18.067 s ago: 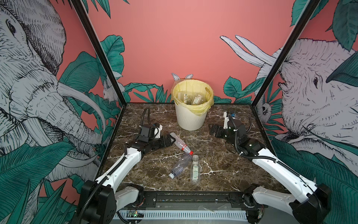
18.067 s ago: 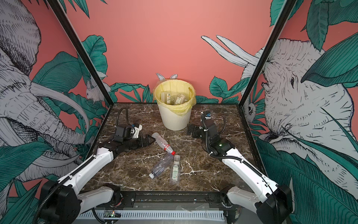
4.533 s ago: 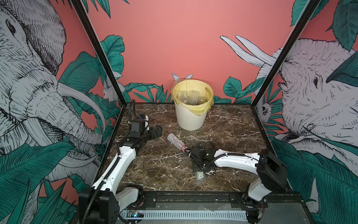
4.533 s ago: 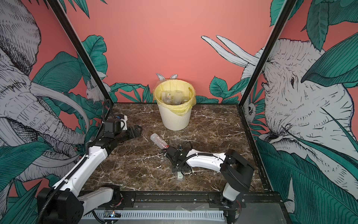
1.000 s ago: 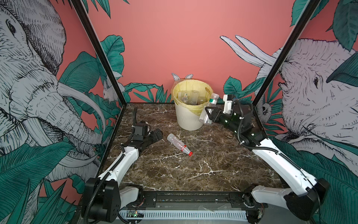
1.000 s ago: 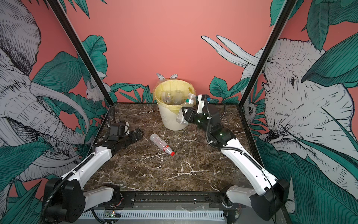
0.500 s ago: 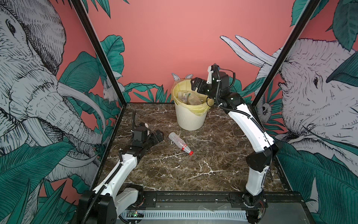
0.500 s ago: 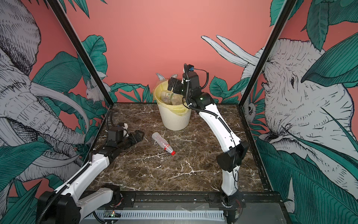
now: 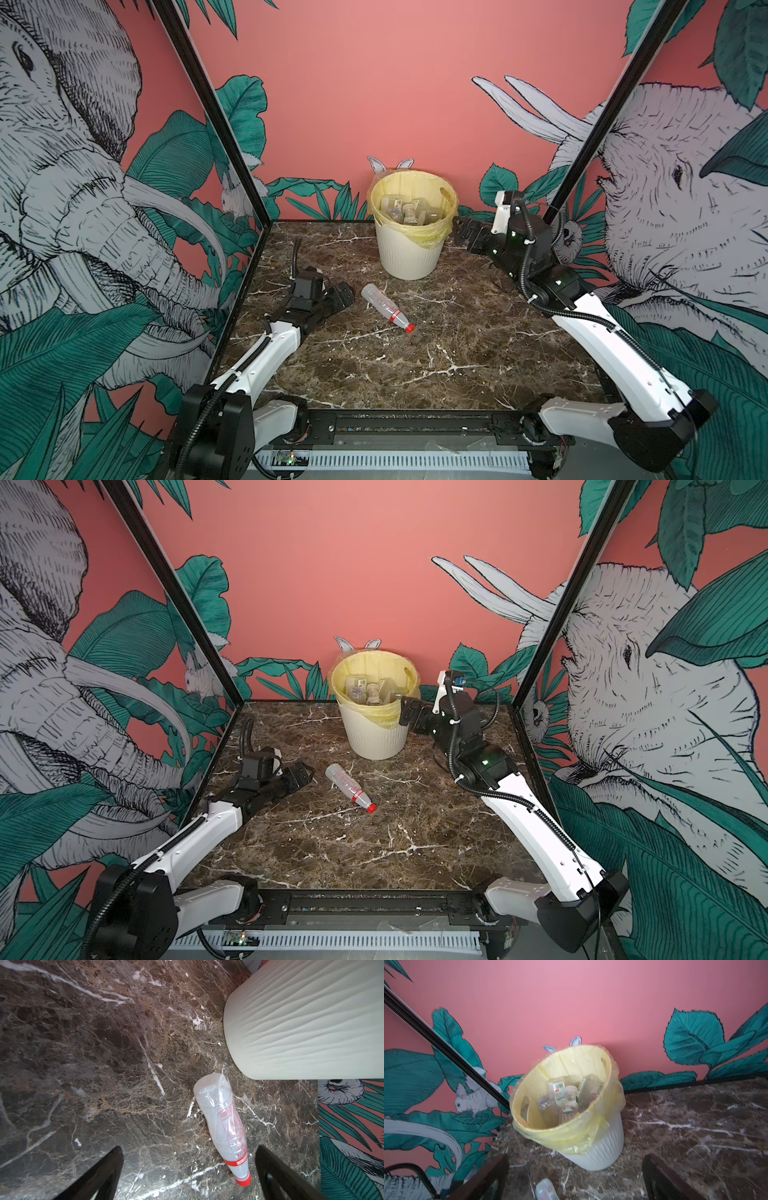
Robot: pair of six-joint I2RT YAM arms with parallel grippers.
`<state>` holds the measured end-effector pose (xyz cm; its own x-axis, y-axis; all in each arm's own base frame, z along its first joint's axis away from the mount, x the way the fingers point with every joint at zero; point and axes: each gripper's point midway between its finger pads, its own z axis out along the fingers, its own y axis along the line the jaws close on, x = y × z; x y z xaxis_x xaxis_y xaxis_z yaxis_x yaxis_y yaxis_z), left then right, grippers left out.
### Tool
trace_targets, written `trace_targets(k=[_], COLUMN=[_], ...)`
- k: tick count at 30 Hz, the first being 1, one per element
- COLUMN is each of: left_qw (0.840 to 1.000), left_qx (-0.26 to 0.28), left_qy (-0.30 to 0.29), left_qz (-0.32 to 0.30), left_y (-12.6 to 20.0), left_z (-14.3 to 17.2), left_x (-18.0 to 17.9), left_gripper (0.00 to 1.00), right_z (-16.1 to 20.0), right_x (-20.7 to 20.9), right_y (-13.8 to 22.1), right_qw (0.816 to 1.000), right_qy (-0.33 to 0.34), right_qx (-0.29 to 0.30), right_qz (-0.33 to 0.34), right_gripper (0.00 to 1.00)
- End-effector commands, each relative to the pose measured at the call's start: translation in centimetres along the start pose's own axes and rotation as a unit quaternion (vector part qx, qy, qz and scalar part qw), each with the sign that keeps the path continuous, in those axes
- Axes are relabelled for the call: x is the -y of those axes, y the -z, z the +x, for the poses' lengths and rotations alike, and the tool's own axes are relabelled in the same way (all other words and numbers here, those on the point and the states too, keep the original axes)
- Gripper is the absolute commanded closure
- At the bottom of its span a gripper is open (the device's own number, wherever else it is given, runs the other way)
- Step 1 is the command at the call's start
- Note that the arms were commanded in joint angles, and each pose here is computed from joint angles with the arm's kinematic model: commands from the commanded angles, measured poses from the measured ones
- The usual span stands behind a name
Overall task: Throw the plastic bottles in the bin
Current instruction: Throw the plastic bottle into the trash bin, then pick up the plastic bottle from the center of the table.
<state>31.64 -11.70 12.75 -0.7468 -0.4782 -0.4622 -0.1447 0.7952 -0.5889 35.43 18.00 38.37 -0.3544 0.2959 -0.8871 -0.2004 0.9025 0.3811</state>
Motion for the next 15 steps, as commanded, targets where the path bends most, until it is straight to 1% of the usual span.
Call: trace_targets(k=[1,9,15], left_qw=[1.000,1.000,0.999], left_qx=[0.011,0.009,0.015], left_qy=[0.011,0.029,0.045], left_qz=[0.012,0.004,-0.019], left_y=[0.0,-0.2,0.2], left_z=[-0.5,0.0,0.4], left_x=[1.1,1.6,1.6], left_gripper=[0.01,0.01,0.01], right_z=[2.4,6.0,8.6], right_x=[1.6,4.0,5.2], right_y=[0.1,1.1,0.9], right_qw=[1.000,0.999,0.996], right_qy=[0.012,0.006,0.000], right_qx=[-0.015,-0.038,-0.067], right_qz=[0.018,0.038,0.052], right_gripper=[0.01,0.01,0.01])
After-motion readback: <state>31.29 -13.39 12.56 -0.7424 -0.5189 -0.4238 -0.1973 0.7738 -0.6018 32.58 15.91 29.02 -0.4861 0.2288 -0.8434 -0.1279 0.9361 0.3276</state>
